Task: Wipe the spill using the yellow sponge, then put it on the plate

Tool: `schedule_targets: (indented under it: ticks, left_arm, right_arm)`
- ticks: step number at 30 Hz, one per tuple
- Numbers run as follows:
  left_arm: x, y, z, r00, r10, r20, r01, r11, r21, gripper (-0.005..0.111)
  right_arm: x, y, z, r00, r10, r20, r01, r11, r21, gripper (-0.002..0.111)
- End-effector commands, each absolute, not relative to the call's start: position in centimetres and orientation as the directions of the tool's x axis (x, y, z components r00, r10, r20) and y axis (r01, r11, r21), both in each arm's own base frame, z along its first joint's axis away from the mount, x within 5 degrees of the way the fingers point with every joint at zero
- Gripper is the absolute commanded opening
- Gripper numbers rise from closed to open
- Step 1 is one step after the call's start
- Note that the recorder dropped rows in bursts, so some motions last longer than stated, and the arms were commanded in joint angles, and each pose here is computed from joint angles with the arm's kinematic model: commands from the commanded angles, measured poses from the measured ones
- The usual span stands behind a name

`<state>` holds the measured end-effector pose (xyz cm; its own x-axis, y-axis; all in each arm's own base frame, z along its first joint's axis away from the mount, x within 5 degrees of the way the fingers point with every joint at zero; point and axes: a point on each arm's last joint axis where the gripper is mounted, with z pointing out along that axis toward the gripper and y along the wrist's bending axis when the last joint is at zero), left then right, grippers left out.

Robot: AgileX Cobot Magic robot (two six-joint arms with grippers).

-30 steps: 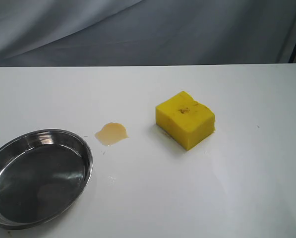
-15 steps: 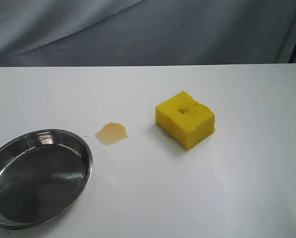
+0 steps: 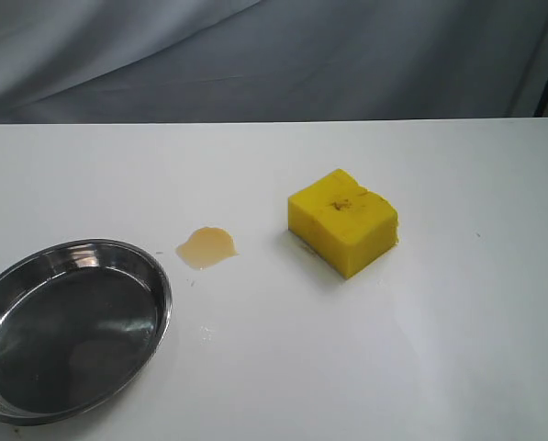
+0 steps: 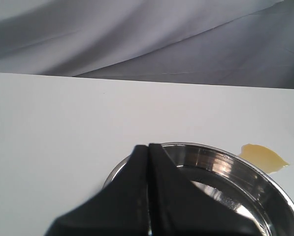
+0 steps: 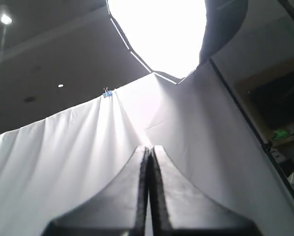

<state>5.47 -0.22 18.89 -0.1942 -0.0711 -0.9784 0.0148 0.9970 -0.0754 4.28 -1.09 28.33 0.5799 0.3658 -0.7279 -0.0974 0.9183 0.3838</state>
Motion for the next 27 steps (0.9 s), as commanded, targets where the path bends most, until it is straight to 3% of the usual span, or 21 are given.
schedule_targets:
  ticks: [1,6,7,13,16,22,27]
  left_arm:
    - [5.5,-0.2,18.8,-0.192,-0.075,-0.978,0.017,0.997,-0.08,0.0]
    - [5.5,-0.2,18.8,-0.19,-0.075,-0.979,0.017,0.997,-0.08,0.0]
    - [5.5,-0.2,18.8,-0.19,-0.075,-0.979,0.017,0.997,-0.08,0.0]
    - [5.5,-0.2,18.8,-0.19,-0.075,-0.979,0.017,0.997,-0.08,0.0]
    - [5.5,-0.2,18.8,-0.19,-0.075,-0.979,0.017,0.997,-0.08,0.0]
    - [5.5,-0.2,18.8,-0.19,-0.075,-0.979,0.017,0.997,-0.08,0.0]
    - [5.5,-0.2,18.8,-0.19,-0.075,-0.979,0.017,0.997,-0.08,0.0]
  right_arm:
    - [5.3,-0.7,32.2,0.425,0.372,-0.825,-0.065,0.922,0.382,0.0]
    - [9.8,-0.5,36.6,0.052,0.258,-0.965,0.035,0.965,0.26,0.0]
    - [12.0,0.1,37.4,-0.094,0.174,-0.98,0.012,0.985,0.174,0.0]
    - [19.2,3.8,36.8,-0.476,-0.129,-0.87,-0.209,0.977,-0.031,0.0]
    - [22.9,6.3,35.5,-0.598,-0.231,-0.768,-0.307,0.951,-0.047,0.0]
    - [30.1,10.7,32.4,-0.715,-0.309,-0.627,-0.381,0.924,-0.021,0.001]
    - [35.2,12.8,28.9,-0.819,-0.341,-0.462,-0.389,0.921,0.01,0.021]
